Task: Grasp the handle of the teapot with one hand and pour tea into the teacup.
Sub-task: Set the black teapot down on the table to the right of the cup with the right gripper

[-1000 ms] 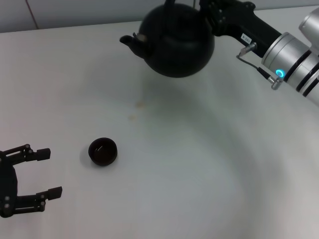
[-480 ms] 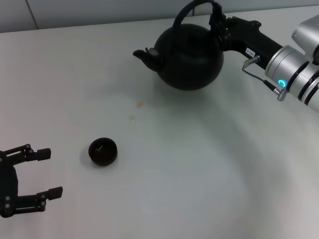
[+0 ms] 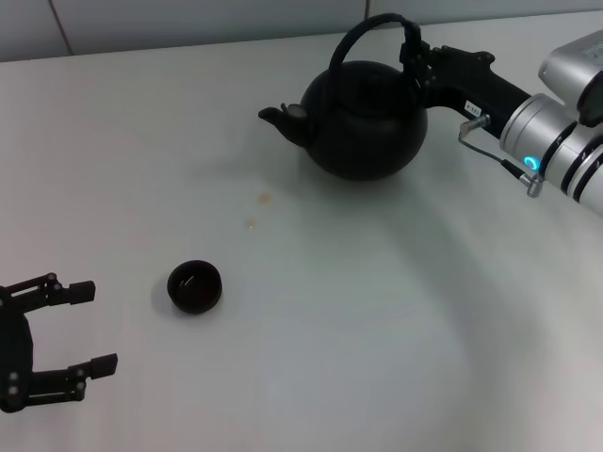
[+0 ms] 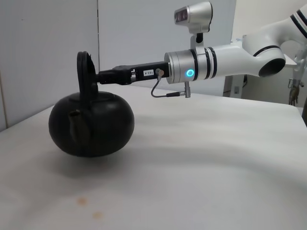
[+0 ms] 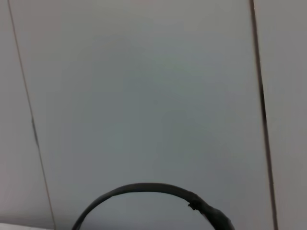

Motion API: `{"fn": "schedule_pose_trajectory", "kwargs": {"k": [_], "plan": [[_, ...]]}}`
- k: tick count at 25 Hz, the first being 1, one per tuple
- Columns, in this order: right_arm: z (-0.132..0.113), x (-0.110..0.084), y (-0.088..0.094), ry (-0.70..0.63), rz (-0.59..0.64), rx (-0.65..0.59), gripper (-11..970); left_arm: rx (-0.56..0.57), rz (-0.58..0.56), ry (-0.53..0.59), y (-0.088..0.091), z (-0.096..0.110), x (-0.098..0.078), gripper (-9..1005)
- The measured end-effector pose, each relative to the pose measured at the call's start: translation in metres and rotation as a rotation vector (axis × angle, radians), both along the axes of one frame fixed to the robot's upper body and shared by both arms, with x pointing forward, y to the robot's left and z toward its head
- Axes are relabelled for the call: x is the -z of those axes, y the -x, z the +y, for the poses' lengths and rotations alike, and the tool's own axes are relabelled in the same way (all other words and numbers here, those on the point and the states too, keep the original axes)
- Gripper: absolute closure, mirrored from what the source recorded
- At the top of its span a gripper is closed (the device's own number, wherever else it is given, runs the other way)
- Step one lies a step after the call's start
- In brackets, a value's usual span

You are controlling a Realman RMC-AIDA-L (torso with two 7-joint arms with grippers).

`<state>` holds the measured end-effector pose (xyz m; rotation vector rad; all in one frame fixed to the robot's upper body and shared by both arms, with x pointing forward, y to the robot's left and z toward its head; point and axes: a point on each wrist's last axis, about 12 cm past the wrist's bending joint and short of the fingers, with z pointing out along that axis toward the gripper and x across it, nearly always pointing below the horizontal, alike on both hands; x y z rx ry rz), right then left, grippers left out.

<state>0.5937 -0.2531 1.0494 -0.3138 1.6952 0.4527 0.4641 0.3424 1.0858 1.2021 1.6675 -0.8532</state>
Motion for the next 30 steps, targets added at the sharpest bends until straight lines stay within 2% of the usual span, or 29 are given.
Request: {"fn": "schedule_pose_trajectory", "kwargs": {"k": [12, 30], "plan": [[0.0079, 0.0061, -0.0025, 0.064, 0.046, -0.023, 874, 0.004, -0.012, -0.003, 0.0023, 0.0005, 0.0011, 160], [0.0057, 0.0025, -0.0037, 0.045, 0.032, -0.004, 812, 0.007, -0.004, 0.005, 0.0032, -0.0005, 0.0013, 159]]}}
